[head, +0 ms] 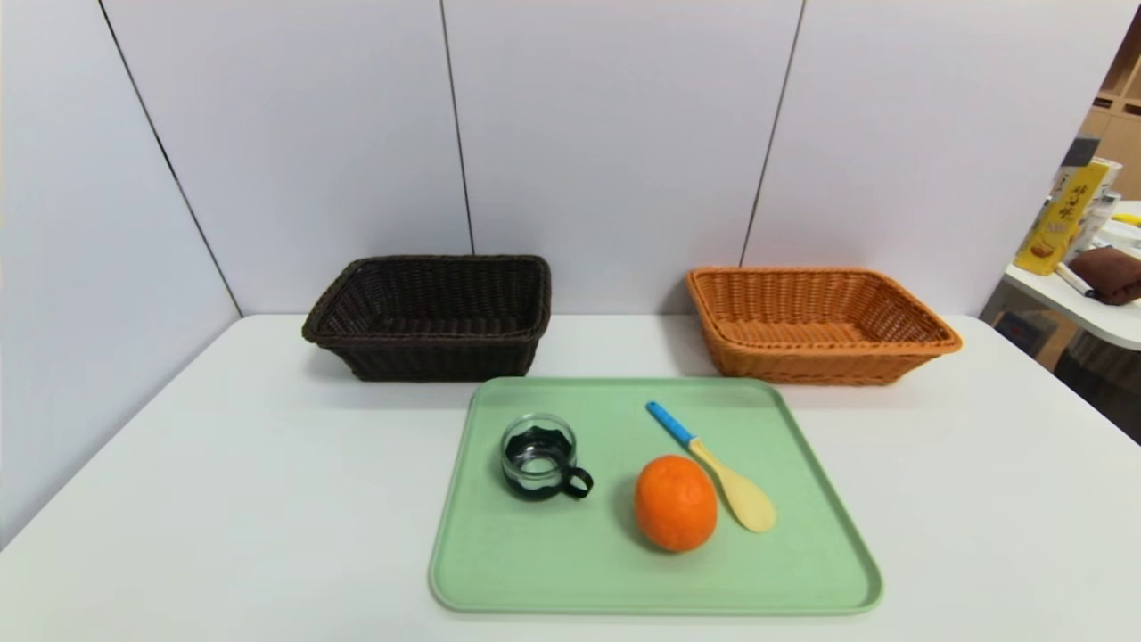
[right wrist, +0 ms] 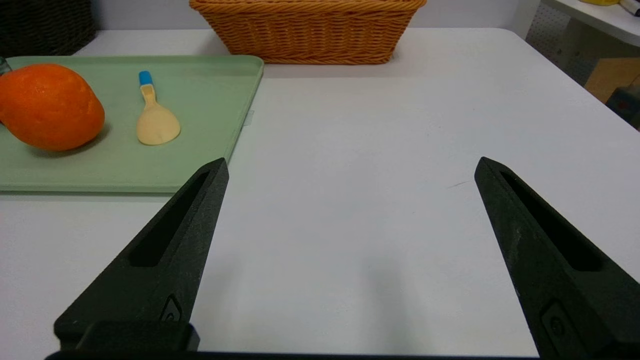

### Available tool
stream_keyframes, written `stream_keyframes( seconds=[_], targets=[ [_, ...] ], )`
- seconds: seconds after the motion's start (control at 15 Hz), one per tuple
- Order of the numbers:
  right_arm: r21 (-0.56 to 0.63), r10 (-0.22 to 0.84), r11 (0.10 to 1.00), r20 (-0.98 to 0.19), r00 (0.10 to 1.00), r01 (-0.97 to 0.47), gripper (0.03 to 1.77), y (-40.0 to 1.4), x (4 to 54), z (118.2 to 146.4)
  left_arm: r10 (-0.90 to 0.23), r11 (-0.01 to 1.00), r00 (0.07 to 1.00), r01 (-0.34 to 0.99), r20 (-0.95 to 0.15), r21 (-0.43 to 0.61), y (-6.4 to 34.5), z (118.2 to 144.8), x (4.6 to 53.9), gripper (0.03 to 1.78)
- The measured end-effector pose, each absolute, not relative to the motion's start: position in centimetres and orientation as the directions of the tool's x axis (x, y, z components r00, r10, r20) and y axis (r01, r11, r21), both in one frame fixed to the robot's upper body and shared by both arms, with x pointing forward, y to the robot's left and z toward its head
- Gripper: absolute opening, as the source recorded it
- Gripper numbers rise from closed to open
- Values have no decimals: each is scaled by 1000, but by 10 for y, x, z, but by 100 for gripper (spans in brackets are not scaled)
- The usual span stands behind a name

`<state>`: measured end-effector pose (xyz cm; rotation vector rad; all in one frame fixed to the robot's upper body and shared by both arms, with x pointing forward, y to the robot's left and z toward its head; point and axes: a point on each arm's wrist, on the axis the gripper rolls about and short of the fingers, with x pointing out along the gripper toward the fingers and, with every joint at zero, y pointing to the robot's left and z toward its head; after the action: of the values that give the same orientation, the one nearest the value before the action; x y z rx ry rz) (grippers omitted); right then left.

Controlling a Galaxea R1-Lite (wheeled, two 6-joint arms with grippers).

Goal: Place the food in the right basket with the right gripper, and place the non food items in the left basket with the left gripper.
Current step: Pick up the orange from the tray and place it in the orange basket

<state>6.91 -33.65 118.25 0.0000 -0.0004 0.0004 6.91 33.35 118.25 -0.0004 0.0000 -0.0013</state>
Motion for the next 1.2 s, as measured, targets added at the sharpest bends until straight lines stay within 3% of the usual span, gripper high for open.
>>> stream_keyframes(
  seconds=[1.2],
  targets=[
    [-2, 0, 1000, 1, 1000, 0, 170, -336, 69, 1183, -2, 1000, 1000, 2, -5, 28, 333, 1182, 69, 169]
  ],
)
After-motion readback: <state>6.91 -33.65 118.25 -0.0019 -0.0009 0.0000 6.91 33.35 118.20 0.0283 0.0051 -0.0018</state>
